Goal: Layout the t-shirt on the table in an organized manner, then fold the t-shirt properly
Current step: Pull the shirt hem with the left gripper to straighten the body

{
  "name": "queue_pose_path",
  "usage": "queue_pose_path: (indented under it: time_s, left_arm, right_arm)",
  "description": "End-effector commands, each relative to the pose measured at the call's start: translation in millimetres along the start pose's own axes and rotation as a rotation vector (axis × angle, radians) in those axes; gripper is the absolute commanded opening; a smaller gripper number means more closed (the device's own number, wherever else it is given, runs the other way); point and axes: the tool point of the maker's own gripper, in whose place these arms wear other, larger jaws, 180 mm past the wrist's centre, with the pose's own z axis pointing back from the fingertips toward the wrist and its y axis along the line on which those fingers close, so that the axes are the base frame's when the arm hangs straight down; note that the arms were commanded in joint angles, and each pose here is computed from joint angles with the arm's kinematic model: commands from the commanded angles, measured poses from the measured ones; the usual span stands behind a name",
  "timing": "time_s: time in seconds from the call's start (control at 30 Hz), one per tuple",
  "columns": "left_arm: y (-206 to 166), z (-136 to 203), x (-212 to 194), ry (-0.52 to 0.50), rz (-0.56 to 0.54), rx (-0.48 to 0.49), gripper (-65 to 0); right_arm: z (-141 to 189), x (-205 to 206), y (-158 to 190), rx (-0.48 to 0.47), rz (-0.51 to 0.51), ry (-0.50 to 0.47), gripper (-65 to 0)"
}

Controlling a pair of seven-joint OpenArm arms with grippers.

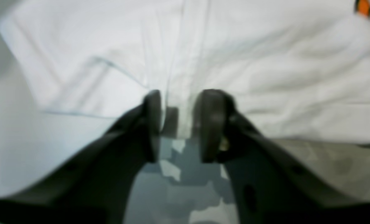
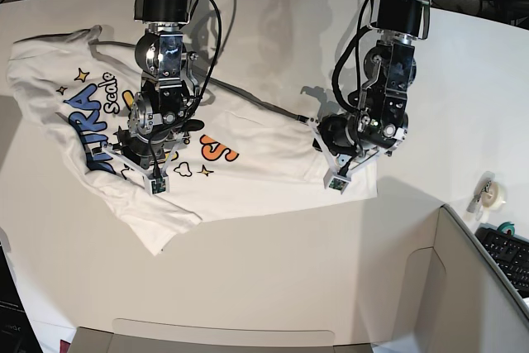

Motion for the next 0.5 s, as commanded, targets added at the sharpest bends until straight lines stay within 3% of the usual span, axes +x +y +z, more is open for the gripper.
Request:
queue_pose_path:
  time_s: [0.0,0.07,0.17,0.3,0.47]
  left_arm:
    - [5,3,16,-0.044,-0.002,0.009,-55.5]
    - [6,-2,9,-0.022,0.005,0.007,-61.3]
    - [6,-3,7,-0.012,0.004,0.006,-64.4]
    - [4,9,20,-0.063,-0.008,0.012,-65.0]
    - [-1,48,30,-0.110,-0.071,0.041,-65.0]
  right_arm:
    - [3,20,-9,-0.027,-0.018,-0.053,-62.5]
    - [3,20,-9,-0.027,-0.018,-0.053,-62.5]
    - [3,20,-9,-0.027,-0.018,-0.053,-62.5]
    - [3,19,-9,-0.026,-0.017,-0.052,-62.5]
    - [-5,18,-5,-0.015,-0.013,-0.031,-62.5]
